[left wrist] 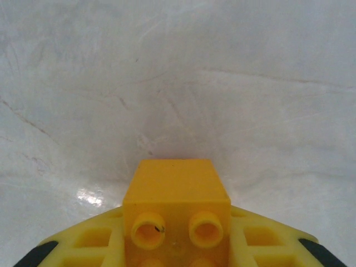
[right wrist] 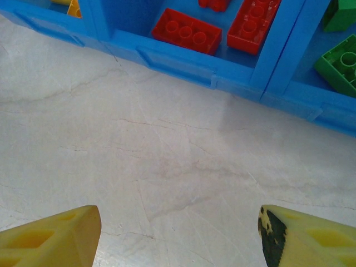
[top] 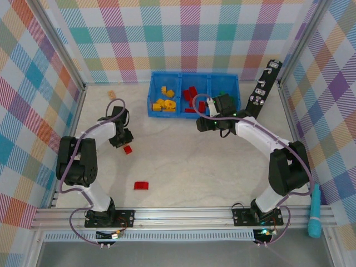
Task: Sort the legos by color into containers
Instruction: Pick up the lego from the middle-left of the table, then place the lego in the container, then pick up the lego from the bottom-center of the table, then place the lego in the container.
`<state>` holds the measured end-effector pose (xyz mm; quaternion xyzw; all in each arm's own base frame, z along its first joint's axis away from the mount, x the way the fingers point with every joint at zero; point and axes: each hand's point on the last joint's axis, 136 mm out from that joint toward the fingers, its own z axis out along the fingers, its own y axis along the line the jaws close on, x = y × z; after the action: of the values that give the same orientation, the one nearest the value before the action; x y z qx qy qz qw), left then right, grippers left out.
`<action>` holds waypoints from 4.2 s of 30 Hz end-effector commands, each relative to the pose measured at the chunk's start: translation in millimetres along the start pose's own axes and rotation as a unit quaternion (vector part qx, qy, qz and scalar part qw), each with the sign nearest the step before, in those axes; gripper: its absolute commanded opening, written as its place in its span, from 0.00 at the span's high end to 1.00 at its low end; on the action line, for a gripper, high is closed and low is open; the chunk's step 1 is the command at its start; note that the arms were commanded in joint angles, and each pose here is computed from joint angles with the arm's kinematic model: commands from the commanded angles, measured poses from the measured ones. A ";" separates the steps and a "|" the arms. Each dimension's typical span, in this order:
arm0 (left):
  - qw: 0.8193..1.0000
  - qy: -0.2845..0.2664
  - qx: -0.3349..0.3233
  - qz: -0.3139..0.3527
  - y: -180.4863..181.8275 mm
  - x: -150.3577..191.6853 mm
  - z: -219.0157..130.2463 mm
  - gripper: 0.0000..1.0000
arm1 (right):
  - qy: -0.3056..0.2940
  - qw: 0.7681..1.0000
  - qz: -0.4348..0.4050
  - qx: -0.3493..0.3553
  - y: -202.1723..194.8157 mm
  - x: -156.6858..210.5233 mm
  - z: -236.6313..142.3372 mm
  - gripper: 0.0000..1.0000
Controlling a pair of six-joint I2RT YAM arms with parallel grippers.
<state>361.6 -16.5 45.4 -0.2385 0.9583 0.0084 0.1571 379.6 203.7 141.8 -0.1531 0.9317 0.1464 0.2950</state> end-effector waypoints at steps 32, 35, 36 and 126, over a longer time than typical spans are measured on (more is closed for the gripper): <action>0.946 -0.128 0.298 0.018 -282.5 -127.9 -40.5 0.56 | -0.118 0.802 -0.490 -0.319 285.6 137.8 -4.8 0.11; 0.938 -0.145 0.311 0.037 -287.1 -133.5 -57.9 0.38 | -0.115 0.795 -0.493 -0.334 296.6 140.1 0.7 0.10; 0.937 -0.148 0.313 0.043 -288.1 -134.9 -63.1 0.36 | -0.111 0.792 -0.495 -0.340 300.2 143.0 2.8 0.10; 0.999 0.024 0.019 -0.038 -4.0 38.7 23.1 0.44 | -0.170 0.952 -0.233 0.106 -8.8 -177.2 102.4 0.58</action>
<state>341.5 -30.8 21.6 -0.2699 0.9512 -0.0216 0.1482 565.3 269.9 151.3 -0.3241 0.8163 -0.0061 0.4781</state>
